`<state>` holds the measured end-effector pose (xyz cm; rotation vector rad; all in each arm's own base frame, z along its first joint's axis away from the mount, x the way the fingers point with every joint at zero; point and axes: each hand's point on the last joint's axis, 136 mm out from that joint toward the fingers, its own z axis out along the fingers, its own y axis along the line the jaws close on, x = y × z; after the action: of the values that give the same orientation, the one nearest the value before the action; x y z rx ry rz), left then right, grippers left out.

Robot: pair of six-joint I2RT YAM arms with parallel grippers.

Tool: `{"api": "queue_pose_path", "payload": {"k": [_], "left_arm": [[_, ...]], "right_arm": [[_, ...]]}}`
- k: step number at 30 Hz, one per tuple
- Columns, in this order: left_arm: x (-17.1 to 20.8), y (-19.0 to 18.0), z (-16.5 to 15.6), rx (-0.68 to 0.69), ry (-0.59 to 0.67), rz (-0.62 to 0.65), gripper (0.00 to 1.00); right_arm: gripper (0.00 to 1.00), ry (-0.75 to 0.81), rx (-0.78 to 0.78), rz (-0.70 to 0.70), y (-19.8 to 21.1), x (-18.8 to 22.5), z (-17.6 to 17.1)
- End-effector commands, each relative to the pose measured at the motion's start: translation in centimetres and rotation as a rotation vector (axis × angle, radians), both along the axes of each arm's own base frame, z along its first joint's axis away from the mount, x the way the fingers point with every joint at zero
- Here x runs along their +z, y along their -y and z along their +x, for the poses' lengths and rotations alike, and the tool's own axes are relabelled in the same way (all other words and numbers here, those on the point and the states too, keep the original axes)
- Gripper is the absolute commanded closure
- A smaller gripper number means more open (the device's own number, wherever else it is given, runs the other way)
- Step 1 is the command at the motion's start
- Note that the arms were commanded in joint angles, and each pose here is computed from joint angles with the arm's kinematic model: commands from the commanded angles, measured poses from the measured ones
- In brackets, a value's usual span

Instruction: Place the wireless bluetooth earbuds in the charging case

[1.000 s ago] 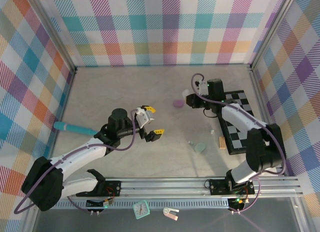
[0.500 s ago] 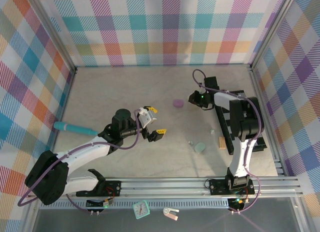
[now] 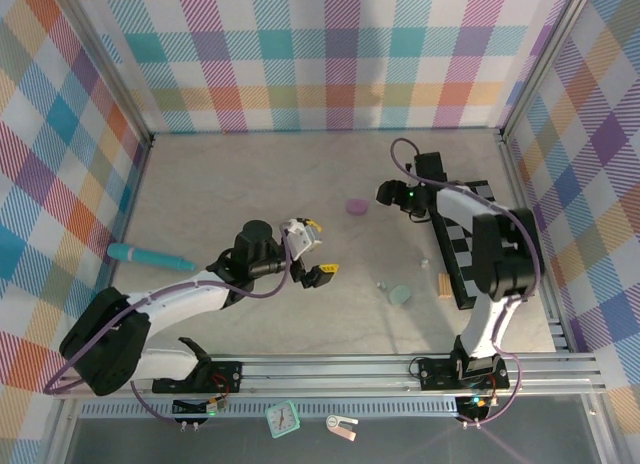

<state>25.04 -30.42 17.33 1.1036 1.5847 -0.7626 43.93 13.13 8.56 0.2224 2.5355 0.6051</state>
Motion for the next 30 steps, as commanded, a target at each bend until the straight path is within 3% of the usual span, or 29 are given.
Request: {"api": "queue_pose_path", "payload": {"k": [1, 9, 14, 19, 26, 30], "left_arm": [[1.5, 2.1, -0.1, -0.018, 0.034, -0.039, 0.0], [-0.5, 8.0, -2.7, -0.033, -0.012, -0.022, 0.0], [-1.8, 11.1, -4.4, 0.013, -0.072, -0.007, 0.0], [-5.5, 13.5, -6.5, 0.041, -0.082, 0.178, 0.0], [-9.5, 14.9, -6.2, 0.159, -0.244, 0.411, 0.0], [-11.4, 15.2, -6.3, 0.173, -0.302, 0.507, 0.09]], "right_arm": [[0.21, 0.023, -0.041, -0.056, 1.9, 1.9, -2.5], [0.18, 0.017, -0.106, -0.118, 4.8, 3.2, -10.1], [0.17, 0.057, -0.131, -0.144, 6.0, 4.6, -12.8], [0.16, 0.132, -0.151, -0.161, 6.9, 6.7, -14.2], [0.16, 0.181, -0.162, -0.206, 8.0, 7.5, -15.7], [0.16, 0.197, -0.178, -0.233, 8.7, 7.5, -16.1]]}}
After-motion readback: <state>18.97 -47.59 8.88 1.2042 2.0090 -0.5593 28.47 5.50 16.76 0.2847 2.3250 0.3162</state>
